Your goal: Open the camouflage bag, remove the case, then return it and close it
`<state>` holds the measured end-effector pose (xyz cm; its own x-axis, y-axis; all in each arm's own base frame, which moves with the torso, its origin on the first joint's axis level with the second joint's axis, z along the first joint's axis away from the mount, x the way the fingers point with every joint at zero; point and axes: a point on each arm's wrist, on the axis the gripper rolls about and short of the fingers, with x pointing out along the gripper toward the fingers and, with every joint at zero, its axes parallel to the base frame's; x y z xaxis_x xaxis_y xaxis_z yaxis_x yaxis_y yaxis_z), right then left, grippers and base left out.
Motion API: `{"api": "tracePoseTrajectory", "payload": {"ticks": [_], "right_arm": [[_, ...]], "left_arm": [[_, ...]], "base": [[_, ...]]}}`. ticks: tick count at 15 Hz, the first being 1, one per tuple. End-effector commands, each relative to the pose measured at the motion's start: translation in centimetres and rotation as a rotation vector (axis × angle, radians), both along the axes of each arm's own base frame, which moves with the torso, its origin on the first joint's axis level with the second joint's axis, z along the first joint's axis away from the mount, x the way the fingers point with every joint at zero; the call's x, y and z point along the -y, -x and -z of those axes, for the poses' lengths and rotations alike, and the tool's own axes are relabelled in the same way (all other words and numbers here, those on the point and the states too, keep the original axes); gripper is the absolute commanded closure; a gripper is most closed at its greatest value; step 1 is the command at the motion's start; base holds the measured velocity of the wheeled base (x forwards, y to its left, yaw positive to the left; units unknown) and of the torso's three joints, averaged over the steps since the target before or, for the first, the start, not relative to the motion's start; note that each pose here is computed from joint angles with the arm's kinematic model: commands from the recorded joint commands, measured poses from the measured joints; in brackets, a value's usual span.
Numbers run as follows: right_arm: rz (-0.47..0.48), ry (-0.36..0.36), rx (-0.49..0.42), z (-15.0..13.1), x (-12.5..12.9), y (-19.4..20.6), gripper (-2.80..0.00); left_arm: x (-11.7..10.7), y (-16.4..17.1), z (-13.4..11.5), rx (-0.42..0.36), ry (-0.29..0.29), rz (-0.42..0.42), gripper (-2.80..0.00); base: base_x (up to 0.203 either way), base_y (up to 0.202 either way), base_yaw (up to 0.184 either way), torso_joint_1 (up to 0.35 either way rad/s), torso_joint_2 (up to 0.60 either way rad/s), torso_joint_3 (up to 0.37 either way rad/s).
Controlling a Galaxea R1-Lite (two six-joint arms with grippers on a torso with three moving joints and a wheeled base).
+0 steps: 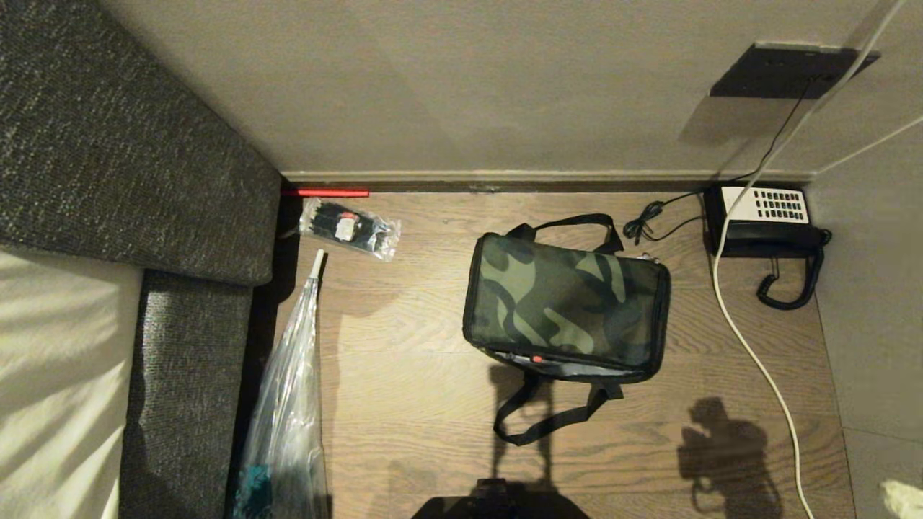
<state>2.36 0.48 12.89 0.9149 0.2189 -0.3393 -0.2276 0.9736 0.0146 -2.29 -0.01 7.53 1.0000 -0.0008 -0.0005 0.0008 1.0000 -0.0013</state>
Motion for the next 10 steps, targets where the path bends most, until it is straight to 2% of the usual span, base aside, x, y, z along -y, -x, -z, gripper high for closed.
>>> {"api": "tracePoseTrajectory", "payload": {"ticks": [1,3,4,5,10], "right_arm": [[0.001,0.010,0.175,3.3,0.0,3.4,0.00],[0.063,0.027,0.285,4.0,0.1,4.4,0.00],[0.135,0.040,0.302,4.3,0.3,4.6,0.00],[0.198,0.044,0.276,4.7,0.4,4.7,0.00],[0.207,0.049,0.264,5.4,0.4,5.1,0.00]], "left_arm": [[0.0,0.0,0.1,-0.004,-0.001,0.001,0.00],[0.0,0.0,0.1,-0.003,-0.001,0.001,0.00],[0.0,0.0,0.1,-0.004,-0.001,-0.001,0.00],[0.0,0.0,0.1,-0.003,-0.001,0.000,0.00],[0.0,0.0,0.0,-0.001,-0.003,-0.001,0.00]], "base": [[0.000,0.000,0.000,0.000,0.00,0.000],[0.000,0.000,0.000,0.000,0.00,0.000],[0.000,0.000,0.000,0.000,0.00,0.000],[0.000,0.000,0.000,0.000,0.00,0.000],[0.000,0.000,0.000,0.000,0.00,0.000]]}}
